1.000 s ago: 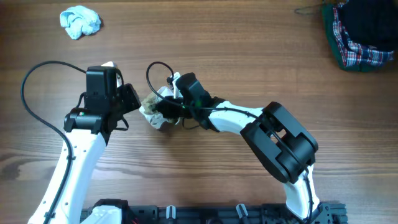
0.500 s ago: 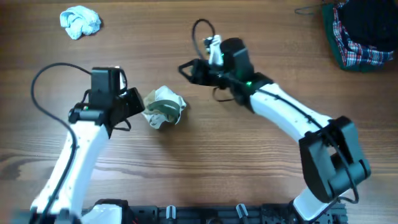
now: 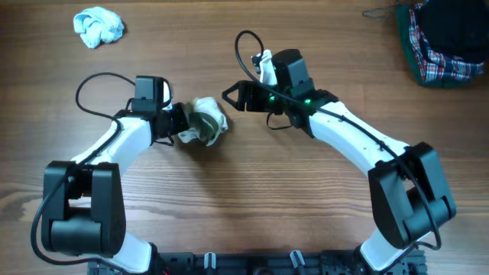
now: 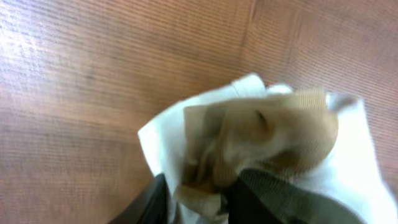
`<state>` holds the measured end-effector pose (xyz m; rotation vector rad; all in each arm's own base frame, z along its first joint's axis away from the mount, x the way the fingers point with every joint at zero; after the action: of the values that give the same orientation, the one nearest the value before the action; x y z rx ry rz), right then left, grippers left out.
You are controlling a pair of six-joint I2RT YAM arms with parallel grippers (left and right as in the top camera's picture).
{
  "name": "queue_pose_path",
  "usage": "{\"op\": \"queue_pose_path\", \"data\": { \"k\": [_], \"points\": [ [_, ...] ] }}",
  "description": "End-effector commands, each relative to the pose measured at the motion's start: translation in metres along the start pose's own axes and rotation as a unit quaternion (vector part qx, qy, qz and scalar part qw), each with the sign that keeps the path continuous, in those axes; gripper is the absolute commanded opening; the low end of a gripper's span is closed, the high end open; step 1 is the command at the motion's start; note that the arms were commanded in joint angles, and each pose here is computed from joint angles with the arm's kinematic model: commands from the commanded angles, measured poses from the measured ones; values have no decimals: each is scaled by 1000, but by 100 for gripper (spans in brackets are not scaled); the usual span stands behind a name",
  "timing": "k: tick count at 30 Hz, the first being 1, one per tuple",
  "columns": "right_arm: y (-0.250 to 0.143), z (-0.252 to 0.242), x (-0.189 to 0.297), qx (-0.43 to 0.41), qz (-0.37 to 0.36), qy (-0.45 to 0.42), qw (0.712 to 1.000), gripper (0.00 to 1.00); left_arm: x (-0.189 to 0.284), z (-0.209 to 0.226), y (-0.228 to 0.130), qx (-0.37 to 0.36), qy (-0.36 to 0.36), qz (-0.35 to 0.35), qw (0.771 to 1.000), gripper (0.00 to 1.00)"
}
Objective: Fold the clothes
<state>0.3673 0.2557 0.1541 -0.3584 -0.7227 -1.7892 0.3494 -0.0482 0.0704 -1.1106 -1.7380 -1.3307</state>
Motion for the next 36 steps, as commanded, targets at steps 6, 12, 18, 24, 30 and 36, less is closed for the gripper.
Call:
{"op": "queue_pose_path", "data": {
  "k": [6,12,18,24,30,36],
  "points": [
    [-22,-25,-54,-13,20,-20,1000,73,2,21,32,-11,93,-92,991,54],
    [-28,-47,-76,-23,30,-23,999,77,1,22,22,-5,93,-65,994,62],
    [-27,-42,-76,-5,33,-5,999,79,-2,3,16,-8,6,-42,999,60],
    [-29,-42,-76,-4,39,-2,999,79,-2,-4,12,-9,-25,-30,999,41],
    [4,-48,-45,-14,39,60,997,73,-4,12,-5,-13,38,12,999,41],
    [10,-49,-30,16,51,89,995,75,-4,9,-1,-15,24,3,1000,42]
  ]
}}
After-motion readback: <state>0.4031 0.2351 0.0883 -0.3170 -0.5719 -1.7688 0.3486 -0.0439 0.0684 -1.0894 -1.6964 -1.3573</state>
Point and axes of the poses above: each gripper's point midway between its finger pads, its own x axis back along the fingers, its own z axis along the line the jaws close on, y = z × x, the point moved 6 cm from there along x, back along the fingers, and after that the axes turned 12 degrees about -x, right-handed, at the moved point
